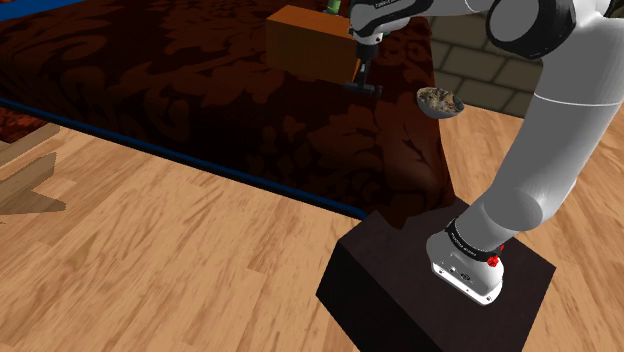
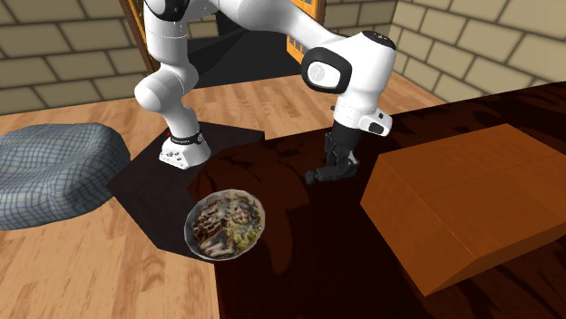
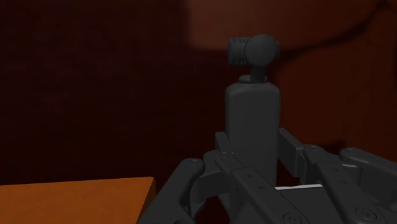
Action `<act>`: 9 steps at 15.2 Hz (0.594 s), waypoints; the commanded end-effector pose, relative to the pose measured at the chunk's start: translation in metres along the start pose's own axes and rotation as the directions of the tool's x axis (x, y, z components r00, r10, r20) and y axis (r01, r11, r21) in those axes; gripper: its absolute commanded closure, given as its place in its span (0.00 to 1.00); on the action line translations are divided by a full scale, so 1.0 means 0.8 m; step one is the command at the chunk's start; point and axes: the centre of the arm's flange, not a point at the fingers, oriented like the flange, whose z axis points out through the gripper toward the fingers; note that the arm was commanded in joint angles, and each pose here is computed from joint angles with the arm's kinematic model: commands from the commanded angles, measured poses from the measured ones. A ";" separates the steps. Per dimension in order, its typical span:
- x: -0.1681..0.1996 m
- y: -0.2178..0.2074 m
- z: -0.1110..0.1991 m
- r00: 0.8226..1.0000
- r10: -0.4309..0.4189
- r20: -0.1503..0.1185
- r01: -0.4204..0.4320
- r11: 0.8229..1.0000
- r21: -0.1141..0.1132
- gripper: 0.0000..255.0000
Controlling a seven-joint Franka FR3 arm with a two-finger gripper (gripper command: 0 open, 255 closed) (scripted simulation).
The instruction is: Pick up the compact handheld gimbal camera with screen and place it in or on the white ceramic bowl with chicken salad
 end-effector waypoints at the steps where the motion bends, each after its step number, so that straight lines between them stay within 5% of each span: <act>1: -0.002 0.000 -0.012 1.000 0.000 0.000 0.000 1.000 0.000 1.00; 9: -0.008 0.001 -0.065 1.000 0.000 0.000 0.000 1.000 0.000 1.00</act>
